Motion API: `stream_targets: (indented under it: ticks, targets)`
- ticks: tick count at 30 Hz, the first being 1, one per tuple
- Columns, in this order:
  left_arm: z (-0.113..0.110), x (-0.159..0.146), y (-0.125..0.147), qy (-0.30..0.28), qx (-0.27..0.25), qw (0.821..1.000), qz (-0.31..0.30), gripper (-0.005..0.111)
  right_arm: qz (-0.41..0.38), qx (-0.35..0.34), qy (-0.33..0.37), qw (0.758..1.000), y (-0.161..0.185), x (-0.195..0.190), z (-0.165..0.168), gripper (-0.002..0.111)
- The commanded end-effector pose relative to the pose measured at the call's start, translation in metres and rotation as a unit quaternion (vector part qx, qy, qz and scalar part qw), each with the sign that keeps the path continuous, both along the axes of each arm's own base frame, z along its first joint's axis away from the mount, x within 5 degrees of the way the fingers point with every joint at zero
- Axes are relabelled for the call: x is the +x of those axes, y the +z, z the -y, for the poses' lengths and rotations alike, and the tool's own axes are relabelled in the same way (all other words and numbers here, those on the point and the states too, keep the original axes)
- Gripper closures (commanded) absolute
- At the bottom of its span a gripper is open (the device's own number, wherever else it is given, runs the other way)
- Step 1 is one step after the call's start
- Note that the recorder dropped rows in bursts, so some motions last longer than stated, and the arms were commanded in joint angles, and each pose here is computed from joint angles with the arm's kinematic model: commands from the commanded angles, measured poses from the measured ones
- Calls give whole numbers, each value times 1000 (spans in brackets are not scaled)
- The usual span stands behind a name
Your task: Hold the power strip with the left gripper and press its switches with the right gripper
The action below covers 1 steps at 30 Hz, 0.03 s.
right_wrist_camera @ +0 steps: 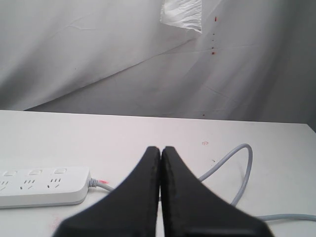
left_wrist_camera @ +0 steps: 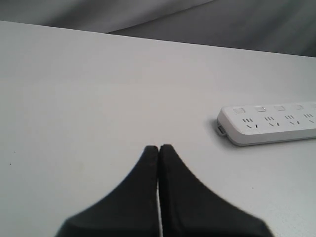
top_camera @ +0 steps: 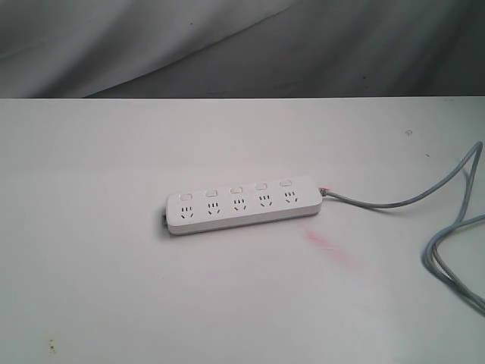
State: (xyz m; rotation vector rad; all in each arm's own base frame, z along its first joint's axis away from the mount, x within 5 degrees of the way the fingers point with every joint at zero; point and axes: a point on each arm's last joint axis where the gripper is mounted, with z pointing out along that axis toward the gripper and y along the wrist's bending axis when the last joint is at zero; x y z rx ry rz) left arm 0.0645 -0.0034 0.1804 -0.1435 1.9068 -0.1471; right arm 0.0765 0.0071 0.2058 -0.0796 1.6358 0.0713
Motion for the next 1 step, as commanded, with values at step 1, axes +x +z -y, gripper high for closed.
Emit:
stream_targets:
  ticks: [1]
  targets:
    - [0, 0, -1, -2, 0, 1000, 3, 107, 2, 3, -3, 1000, 0, 0, 0, 108]
